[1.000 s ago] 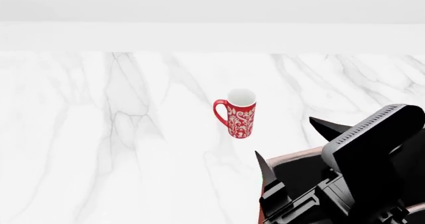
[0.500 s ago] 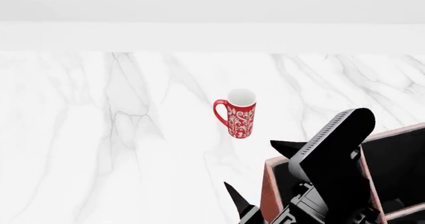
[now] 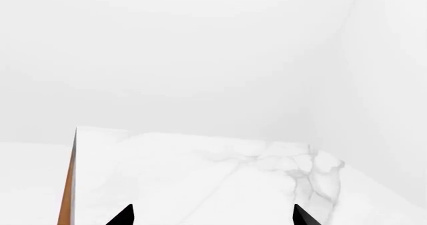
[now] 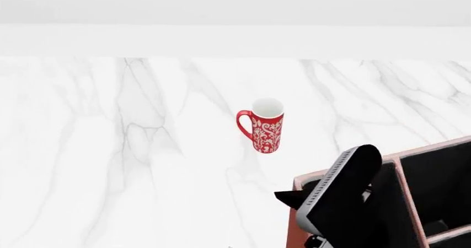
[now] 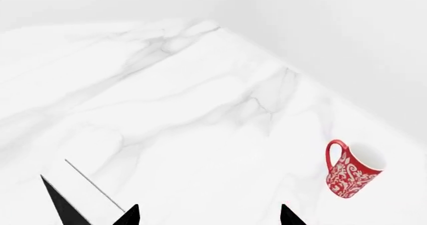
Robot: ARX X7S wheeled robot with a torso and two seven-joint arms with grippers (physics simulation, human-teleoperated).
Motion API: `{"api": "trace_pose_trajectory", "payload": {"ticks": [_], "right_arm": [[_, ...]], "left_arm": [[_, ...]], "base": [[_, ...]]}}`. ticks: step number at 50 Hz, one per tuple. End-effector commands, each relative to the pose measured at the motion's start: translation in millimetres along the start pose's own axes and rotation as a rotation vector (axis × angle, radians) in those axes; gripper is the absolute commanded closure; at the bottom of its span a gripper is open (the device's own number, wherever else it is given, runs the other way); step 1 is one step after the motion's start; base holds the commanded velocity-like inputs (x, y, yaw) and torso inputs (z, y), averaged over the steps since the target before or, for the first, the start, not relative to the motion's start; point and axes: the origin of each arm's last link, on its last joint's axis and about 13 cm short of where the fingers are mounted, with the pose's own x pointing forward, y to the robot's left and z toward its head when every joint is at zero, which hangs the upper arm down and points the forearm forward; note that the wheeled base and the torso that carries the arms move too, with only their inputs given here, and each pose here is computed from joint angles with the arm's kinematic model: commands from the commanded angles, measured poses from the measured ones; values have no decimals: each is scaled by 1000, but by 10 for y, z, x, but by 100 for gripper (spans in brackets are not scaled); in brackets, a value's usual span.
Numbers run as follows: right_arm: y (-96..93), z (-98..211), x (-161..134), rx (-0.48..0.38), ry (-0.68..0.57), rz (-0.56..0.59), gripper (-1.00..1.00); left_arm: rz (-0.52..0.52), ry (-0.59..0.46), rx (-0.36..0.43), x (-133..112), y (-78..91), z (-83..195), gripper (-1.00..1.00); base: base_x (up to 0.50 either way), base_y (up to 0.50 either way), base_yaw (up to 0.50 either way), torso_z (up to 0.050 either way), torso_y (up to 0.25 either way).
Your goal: Pick up the book and place it in the left compartment of the caddy.
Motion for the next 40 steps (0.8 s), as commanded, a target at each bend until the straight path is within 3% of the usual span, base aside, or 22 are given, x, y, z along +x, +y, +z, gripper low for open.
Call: {"api": "trace_pose_trajectory", "payload": {"ticks": [1, 27, 40], "right_arm": [[84, 15, -25, -13, 10, 73, -100], [231, 25, -19, -30, -1, 149, -100], [302, 10, 133, -52, -18, 183, -100]], "left_arm": [[-103, -9, 14, -60, -11, -21, -100], [-100, -9, 13, -55, -9, -25, -100], [-100, -10, 11, -57, -10, -23, -100]], "base": [[0, 0, 0, 0, 0], [0, 0, 0, 0, 0], [0, 0, 0, 0, 0]]}}
